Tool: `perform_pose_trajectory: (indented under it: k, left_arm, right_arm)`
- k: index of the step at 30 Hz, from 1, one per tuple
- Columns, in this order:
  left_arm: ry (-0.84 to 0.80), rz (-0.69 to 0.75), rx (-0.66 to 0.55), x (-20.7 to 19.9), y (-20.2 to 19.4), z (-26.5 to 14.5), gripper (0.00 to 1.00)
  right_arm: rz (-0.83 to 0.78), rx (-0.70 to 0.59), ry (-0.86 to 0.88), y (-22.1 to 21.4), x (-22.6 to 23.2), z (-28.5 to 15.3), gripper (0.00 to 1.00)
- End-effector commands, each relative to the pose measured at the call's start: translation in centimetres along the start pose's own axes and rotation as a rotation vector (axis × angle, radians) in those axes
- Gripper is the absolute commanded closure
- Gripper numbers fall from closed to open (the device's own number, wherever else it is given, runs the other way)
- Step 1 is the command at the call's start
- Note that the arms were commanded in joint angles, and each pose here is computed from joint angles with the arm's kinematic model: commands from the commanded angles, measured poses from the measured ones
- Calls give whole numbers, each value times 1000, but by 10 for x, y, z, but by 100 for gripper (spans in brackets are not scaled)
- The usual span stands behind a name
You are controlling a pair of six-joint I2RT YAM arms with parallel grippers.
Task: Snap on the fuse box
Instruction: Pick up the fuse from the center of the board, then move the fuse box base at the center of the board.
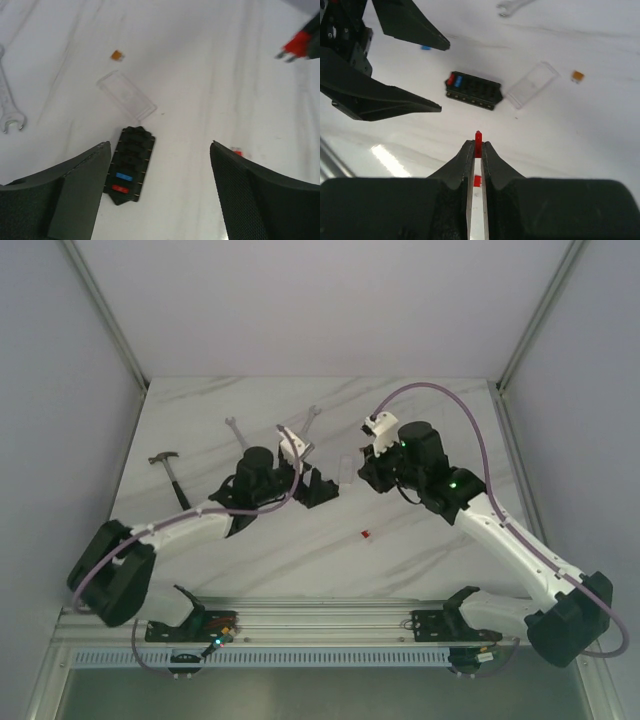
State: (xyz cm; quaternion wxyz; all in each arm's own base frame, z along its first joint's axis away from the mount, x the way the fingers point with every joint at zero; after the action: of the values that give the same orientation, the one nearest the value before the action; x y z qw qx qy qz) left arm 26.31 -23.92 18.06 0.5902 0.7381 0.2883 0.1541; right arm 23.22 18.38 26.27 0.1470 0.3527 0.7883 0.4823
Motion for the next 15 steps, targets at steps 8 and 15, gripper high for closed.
perform_pose_trajectory:
  k: [8, 15]
  left_arm:
    - [97, 52, 309, 42, -47, 62, 6]
    - [13, 45, 397, 43, -67, 83, 9]
  right_arm:
    - [93, 5, -187, -12, -21, 2, 100]
    - [95, 11, -169, -16, -22, 4, 100]
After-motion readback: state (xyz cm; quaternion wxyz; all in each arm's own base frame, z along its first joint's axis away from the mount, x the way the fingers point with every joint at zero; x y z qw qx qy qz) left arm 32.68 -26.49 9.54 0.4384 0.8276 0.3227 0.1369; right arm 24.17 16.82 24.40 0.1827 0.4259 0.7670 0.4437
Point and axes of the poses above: each gripper's point midway between its finger pads, its own z axis out along the fingers, its own x axis along the line the jaws close on, y = z × x, the point moved 7 cm from there along -z, back along the fingers, and after that the axes turned 3 degrees about z, right-handed, at the moved point
